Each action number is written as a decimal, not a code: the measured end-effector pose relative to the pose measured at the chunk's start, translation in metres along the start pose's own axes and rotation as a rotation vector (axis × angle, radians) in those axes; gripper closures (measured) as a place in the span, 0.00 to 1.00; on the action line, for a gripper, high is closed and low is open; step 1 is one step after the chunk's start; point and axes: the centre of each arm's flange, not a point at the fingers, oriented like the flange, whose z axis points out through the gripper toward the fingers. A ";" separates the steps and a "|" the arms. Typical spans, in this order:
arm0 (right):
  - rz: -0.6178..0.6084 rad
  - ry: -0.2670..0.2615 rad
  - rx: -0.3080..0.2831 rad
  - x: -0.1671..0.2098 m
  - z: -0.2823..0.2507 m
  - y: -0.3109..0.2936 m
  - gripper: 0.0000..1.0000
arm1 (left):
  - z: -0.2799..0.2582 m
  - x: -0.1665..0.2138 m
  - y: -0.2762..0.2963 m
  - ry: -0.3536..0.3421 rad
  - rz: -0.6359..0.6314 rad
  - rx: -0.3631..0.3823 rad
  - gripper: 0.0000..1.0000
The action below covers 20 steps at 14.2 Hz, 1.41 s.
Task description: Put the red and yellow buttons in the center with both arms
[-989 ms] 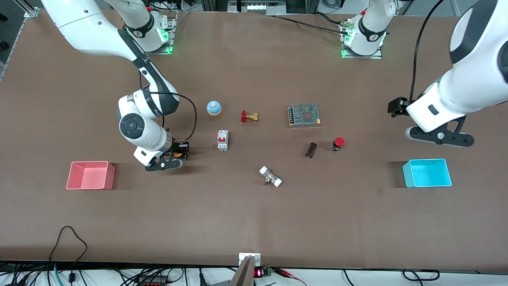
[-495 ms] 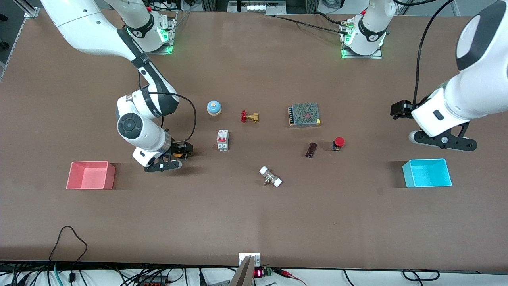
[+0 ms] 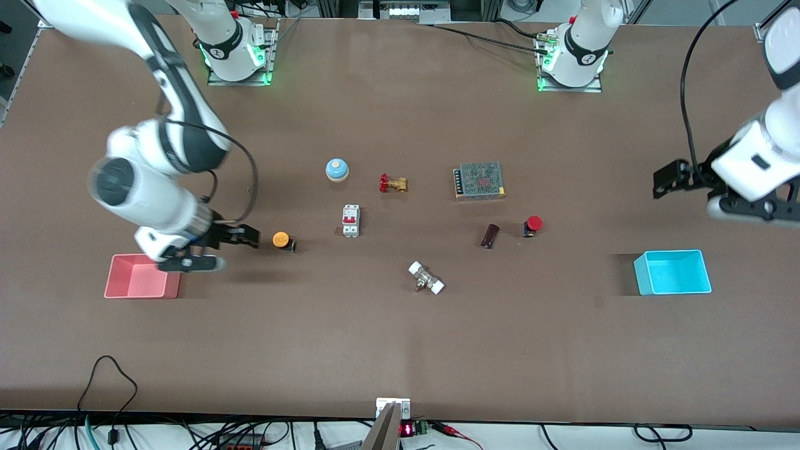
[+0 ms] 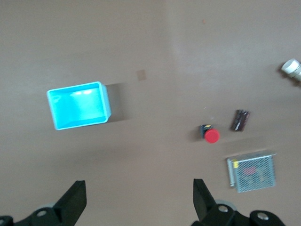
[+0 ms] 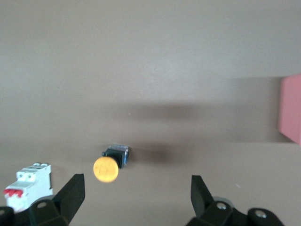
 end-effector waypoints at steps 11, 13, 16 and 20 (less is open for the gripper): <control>0.080 0.026 -0.078 -0.043 -0.196 0.091 0.00 | 0.001 -0.037 -0.003 0.006 -0.010 -0.010 0.00; 0.073 0.028 -0.078 -0.044 -0.198 0.087 0.00 | 0.000 -0.036 -0.001 0.007 -0.006 -0.010 0.00; 0.058 0.004 -0.083 -0.047 -0.195 0.078 0.00 | -0.004 -0.035 0.003 0.016 0.002 -0.009 0.00; 0.061 0.001 -0.085 -0.049 -0.198 0.079 0.00 | -0.004 -0.033 0.006 0.016 0.005 -0.009 0.00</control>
